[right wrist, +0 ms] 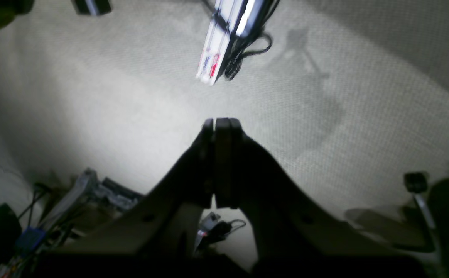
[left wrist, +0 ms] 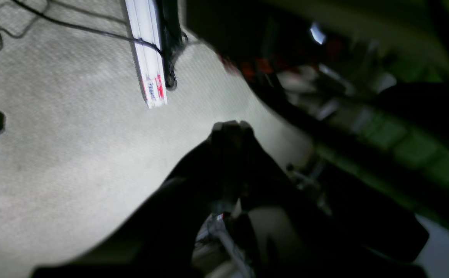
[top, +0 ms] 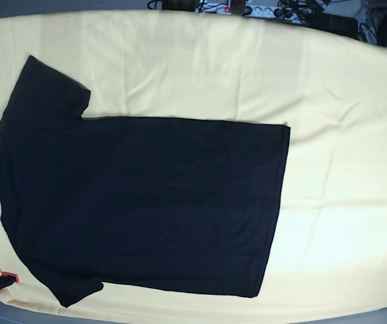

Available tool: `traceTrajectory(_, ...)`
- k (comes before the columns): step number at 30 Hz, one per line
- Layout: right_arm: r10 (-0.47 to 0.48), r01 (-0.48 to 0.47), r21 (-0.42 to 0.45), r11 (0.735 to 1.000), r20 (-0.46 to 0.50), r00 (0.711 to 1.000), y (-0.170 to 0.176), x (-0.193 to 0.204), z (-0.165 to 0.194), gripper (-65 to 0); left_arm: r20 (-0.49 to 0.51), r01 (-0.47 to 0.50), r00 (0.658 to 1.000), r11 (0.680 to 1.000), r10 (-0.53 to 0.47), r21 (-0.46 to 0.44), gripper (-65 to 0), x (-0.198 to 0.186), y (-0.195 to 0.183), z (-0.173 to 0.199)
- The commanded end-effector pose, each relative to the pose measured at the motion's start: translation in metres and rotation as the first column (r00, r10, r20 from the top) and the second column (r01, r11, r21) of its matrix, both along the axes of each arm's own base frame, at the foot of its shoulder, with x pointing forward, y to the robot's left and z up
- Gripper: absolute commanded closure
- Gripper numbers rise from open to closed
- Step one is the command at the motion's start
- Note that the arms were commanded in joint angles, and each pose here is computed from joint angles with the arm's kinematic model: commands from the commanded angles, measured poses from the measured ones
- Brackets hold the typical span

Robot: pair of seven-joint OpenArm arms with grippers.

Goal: Fold the T-shirt properly

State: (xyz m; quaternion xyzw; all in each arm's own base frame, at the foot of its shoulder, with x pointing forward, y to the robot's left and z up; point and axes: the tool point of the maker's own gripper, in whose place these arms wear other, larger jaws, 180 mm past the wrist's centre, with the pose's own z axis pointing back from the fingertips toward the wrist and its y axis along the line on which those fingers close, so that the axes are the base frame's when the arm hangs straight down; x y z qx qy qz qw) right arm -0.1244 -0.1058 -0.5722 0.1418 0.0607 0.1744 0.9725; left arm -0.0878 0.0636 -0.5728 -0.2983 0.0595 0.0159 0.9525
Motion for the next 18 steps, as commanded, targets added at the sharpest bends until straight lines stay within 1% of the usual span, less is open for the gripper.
traceTrajectory(1,0.008,-0.008,0.006,1.000,0.023,1.000,-0.004,-0.001,0.013,0.0,0.005,0.021,1.000,1.000,-0.021,-0.016,0.0,-0.007,0.004,0.012)
traceTrajectory(3,0.034,-0.036,0.019,0.999,0.082,0.996,-0.007,0.004,0.039,0.0,0.060,0.075,0.996,0.997,-0.073,-0.021,0.0,-0.008,0.012,0.035)
traceTrajectory(6,0.081,-0.084,0.013,0.996,0.157,0.984,-0.012,0.013,0.081,0.0,0.147,0.150,0.977,0.988,-0.152,0.024,0.0,-0.004,0.031,0.071)
traceTrajectory(9,0.107,-0.110,0.000,0.994,0.223,0.969,-0.013,0.022,0.121,0.0,0.250,0.230,0.939,0.971,-0.237,0.057,0.0,0.006,0.044,0.111)
traceTrajectory(12,0.119,-0.120,-0.012,0.993,0.283,0.952,-0.011,0.033,0.156,0.0,0.345,0.259,0.898,0.962,-0.272,0.084,0.0,0.028,0.053,0.150)
traceTrajectory(14,0.150,-0.141,-0.052,0.989,0.304,0.941,-0.013,0.040,0.175,0.0,0.402,0.275,0.866,0.955,-0.297,0.112,0.0,0.044,0.058,0.174)
traceTrajectory(17,0.186,-0.139,-0.140,0.980,0.418,0.889,-0.019,0.079,0.195,0.0,0.465,0.291,0.820,0.942,-0.335,0.165,0.0,0.064,0.066,0.205)
traceTrajectory(18,0.201,-0.144,-0.163,0.976,0.421,0.885,-0.021,0.084,0.200,0.0,0.487,0.290,0.803,0.940,-0.342,0.182,0.0,0.071,0.068,0.215)
